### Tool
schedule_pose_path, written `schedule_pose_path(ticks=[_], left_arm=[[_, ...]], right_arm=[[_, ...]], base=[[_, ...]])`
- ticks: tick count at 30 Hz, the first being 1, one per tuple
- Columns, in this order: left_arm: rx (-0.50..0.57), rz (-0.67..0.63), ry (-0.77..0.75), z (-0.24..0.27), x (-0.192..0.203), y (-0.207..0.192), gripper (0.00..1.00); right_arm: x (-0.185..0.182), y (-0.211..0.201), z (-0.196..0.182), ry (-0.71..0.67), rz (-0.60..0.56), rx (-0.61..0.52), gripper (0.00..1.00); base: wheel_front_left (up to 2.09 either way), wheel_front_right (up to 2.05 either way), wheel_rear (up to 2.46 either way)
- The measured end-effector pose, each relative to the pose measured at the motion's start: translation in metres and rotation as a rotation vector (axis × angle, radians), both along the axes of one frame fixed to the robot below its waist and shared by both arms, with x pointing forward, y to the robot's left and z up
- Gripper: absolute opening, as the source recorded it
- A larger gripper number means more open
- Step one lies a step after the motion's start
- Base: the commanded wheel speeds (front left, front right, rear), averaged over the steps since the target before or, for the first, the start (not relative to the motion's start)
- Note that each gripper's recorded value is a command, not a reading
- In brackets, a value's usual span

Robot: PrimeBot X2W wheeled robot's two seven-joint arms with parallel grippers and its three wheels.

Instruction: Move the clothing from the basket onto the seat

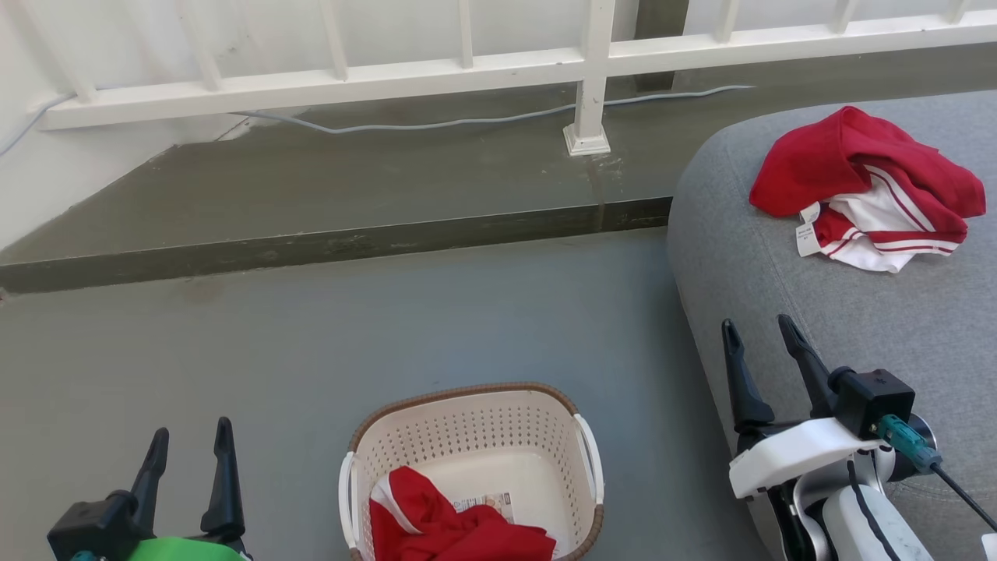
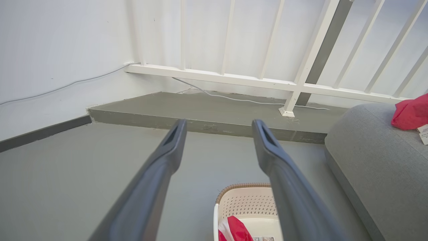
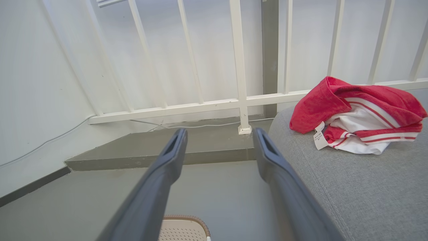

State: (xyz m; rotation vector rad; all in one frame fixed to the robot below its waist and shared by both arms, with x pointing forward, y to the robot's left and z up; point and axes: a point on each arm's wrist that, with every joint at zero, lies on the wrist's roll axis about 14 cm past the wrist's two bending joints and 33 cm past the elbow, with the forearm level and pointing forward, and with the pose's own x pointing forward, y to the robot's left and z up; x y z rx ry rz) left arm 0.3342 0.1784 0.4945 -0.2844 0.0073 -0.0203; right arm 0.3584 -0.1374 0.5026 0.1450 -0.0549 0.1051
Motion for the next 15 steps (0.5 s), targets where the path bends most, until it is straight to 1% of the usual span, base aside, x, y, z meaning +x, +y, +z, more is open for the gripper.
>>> schedule_pose_path(ticks=[15], left_arm=[[0.0, -0.002, -0.001, 0.0001, -0.0067, -0.0023, 1.0]], right_arm=[[-0.0053, -0.0004, 0.0013, -0.004, -0.01, 0.007, 1.0]], base=[[0.0, 0.0, 0.0]])
